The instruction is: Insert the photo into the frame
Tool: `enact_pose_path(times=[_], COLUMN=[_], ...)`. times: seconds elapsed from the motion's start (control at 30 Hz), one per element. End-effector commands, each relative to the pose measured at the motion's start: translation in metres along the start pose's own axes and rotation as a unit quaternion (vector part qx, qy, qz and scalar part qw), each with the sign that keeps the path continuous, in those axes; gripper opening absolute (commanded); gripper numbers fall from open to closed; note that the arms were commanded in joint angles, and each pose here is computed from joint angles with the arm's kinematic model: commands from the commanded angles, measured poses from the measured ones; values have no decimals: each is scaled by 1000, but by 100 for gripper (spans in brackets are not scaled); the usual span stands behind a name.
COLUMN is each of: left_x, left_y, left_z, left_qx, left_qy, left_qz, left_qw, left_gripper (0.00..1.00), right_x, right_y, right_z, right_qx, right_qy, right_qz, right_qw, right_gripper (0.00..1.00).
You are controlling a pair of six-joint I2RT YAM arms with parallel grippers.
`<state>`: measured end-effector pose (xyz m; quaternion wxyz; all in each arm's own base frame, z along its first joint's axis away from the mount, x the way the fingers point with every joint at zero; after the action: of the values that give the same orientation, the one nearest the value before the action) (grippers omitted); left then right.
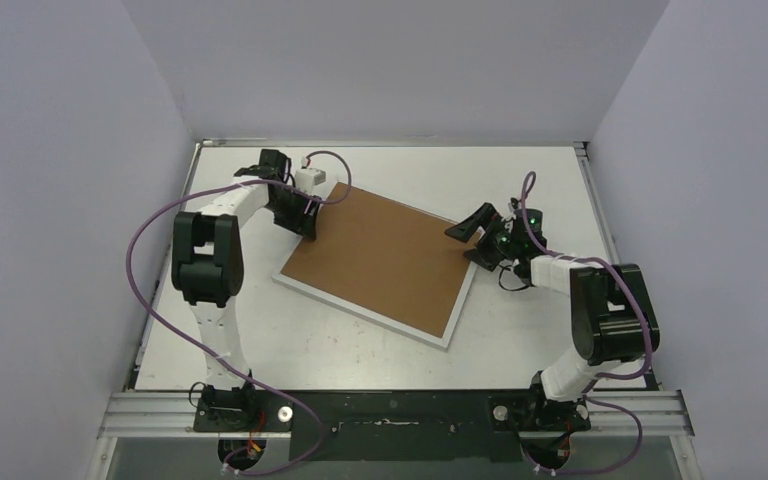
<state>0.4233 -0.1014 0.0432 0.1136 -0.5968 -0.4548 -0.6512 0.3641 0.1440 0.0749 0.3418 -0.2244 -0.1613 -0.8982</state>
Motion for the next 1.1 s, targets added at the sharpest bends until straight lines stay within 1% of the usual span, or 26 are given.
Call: enact_pose_path(times=[0.0,0.13,0.23,0.37,0.47,0.6,0.67,0.77,0.9,1.03,1.07], left_x=[-25,-18,-10,4,15,32,47,74,105,101,94], left_y=[-6,1,4,8,9,7,2,-13,-52,-97,-102], left_z=[-20,-20,-19,-18,-16,-15,-18,-18,-20,-35,-44], left_qx=[-36,-37,-36,-28,-27,-14,-5,-6,-17,-51,-70], left_qy=[-29,-29,-28,-32,-30,-37,-48,-48,-32,-7,-3], left_qz=[24,18,13,4,-2,-6,-6,-7,5,51,63], left_qw=[999,999,999,999,999,999,999,999,999,997,996], left_gripper=[48,48,49,49,51,53,55,57,59,59,59], right_x=[-2,17,26,30,28,11,-2,-24,-42,-50,-52], right_y=[7,37,59,74,88,116,126,137,143,135,132], right_z=[7,55,74,71,57,42,32,18,9,3,1], right_qx=[23,63,92,93,121,145,146,149,143,124,117], right_qy=[-6,33,35,26,-13,-51,-62,-78,-80,-67,-64], right_qz=[-11,-50,-75,-87,-112,-138,-140,-135,-130,-115,-109], right_qw=[1000,996,992,992,986,978,977,976,978,983,985], right_gripper=[95,94,93,93,93,93,93,93,94,94,94])
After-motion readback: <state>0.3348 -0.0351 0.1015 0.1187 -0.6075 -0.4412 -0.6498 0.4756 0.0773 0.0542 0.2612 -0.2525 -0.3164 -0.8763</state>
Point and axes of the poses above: each gripper's point midway between its finger pads, its own x axis back along the fingers, its own z axis along the line the jaws close on, y = z × x, the point moved 1 cm from there along x, back along the fingers, and after that the axes turned 12 degrees about -x, right-handed, at the moved point
